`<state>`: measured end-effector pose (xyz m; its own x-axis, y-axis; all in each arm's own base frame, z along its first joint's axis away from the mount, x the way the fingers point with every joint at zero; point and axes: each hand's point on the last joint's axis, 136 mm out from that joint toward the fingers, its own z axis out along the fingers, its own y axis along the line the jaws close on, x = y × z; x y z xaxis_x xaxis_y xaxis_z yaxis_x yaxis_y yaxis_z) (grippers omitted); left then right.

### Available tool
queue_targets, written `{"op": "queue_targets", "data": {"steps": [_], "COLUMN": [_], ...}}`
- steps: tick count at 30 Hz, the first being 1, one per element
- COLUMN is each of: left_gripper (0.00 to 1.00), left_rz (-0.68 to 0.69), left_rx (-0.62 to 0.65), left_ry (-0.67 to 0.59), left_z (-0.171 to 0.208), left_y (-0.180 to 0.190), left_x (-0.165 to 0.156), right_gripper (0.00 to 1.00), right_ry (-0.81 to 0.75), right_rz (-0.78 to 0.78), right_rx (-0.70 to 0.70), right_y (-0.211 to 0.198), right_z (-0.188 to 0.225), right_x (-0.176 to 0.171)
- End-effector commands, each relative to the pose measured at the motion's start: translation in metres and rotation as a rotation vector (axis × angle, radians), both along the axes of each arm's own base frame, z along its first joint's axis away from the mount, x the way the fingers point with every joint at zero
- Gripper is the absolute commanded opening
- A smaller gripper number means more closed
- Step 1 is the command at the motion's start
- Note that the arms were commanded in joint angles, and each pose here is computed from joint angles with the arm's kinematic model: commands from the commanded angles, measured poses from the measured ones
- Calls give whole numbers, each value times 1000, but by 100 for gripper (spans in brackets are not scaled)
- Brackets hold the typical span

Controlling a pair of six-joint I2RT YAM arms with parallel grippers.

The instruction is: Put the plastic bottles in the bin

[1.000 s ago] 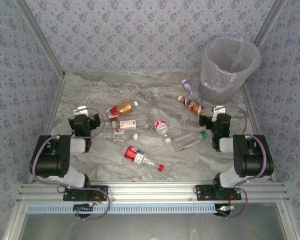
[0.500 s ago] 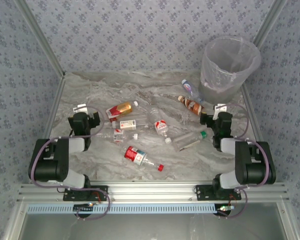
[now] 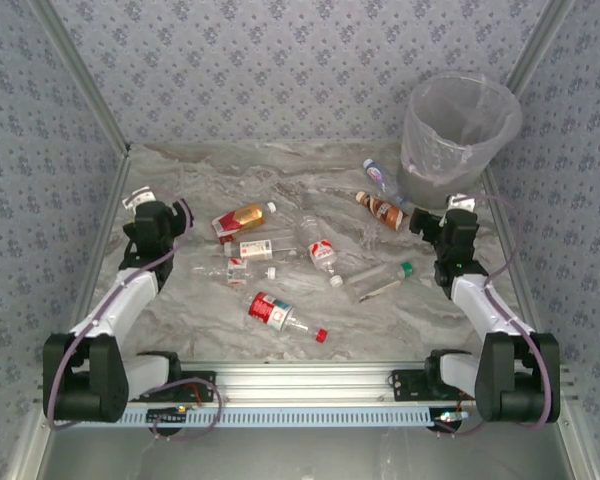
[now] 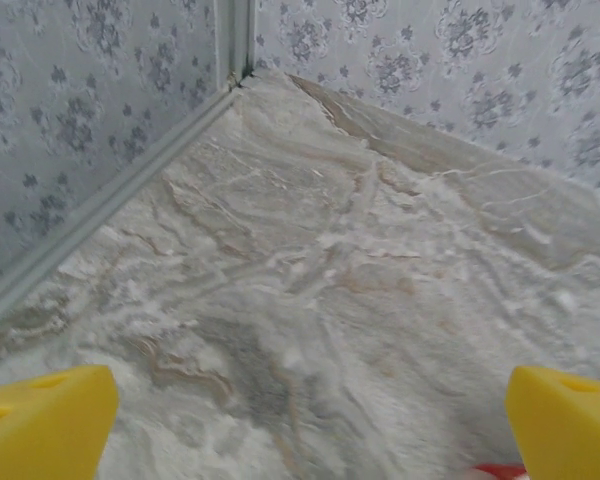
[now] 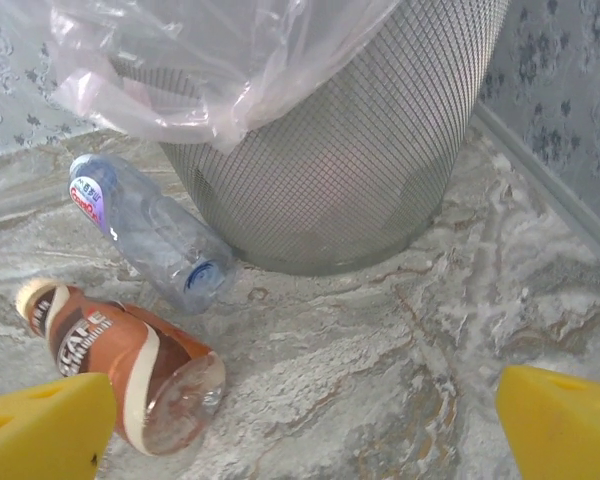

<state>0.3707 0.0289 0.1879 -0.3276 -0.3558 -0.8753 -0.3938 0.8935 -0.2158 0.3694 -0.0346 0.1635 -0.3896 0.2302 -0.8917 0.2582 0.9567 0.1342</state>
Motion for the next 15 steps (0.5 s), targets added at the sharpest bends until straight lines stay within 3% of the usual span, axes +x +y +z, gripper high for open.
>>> {"op": "queue_targets", "data": {"steps": [1,6,15], "left_gripper": [99,99,100], "left_rz": [11,-48,-23], "left_rx": [-206,-304,-369], "left_ry": [184,282,299], "left_z": [-28,-37,-46], "left_y": [-18,-37,-40], "left_x": [-27,-44,-48], "right_gripper": [100,100,100], "right_ry": [148,333,524], "right_rz": [-107,-231,-312], "right_rx": [158,406,500], "right_y": [0,22,68], "right_z": [-21,-45,-49], "right_x": [-21,-52,-94]}}
